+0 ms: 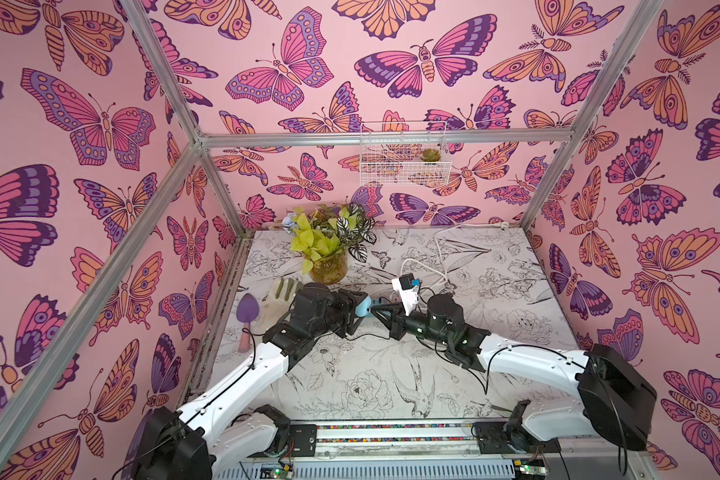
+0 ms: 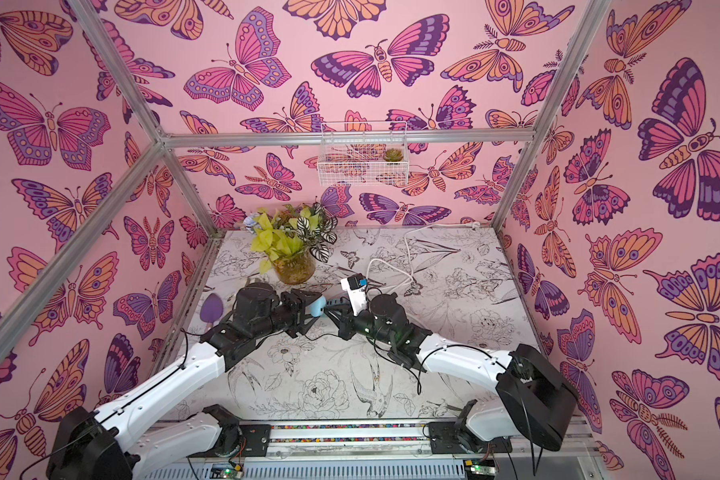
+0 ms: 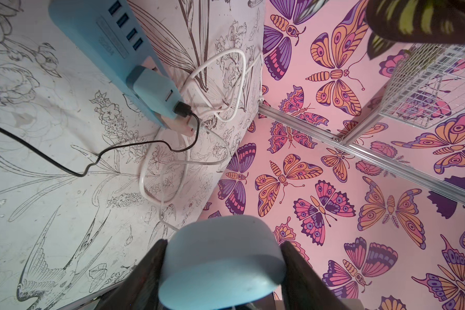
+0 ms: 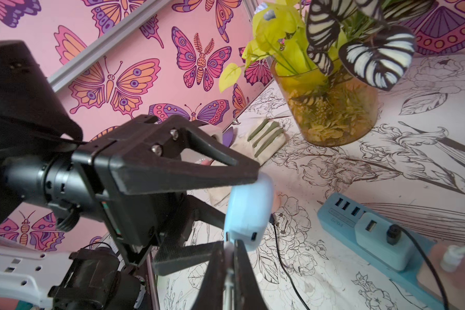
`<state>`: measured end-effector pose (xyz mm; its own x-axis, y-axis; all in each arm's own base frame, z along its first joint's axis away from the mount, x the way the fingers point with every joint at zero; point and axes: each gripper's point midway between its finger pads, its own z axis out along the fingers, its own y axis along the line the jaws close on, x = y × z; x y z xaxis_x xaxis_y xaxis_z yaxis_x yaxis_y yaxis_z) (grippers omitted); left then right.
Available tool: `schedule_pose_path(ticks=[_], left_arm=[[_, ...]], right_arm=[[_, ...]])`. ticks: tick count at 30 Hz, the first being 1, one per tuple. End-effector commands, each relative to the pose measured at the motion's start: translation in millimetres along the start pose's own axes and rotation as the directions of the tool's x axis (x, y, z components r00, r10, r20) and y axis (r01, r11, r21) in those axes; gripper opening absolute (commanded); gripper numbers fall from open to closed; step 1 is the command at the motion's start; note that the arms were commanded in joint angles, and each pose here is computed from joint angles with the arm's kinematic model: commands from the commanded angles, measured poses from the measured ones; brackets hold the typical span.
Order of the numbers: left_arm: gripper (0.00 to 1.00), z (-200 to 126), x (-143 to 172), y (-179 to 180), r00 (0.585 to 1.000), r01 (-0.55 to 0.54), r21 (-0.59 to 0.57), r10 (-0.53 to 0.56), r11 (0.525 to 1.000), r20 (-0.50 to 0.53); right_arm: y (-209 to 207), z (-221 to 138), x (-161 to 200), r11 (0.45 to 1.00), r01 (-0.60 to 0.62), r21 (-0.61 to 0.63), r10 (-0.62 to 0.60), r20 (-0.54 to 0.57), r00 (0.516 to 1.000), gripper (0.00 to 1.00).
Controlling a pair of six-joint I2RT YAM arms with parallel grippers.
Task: Charge the bluetooth headset
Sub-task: Insert the charging cable into the bluetooth headset.
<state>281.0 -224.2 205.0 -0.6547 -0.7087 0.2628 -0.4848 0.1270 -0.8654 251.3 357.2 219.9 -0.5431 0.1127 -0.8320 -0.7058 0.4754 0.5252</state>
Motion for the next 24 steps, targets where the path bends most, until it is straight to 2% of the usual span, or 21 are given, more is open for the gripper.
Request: schedule_pose_path(ticks=[1, 24], left_arm=[[0.46, -4, 5, -9, 1.000, 0.007, 0.052, -0.006, 0.999, -0.016], [0.45, 1, 13, -4, 0.999, 0.005, 0.046, -0.003, 0.999, -0.044]], right_arm=[[-6, -1, -5, 0.999, -0.019, 0.032, 0.017, 0.051, 0.999, 0.00], [-1, -14, -21, 0.998, 0.023, 0.050, -0.028, 0.101, 0.995, 0.00]])
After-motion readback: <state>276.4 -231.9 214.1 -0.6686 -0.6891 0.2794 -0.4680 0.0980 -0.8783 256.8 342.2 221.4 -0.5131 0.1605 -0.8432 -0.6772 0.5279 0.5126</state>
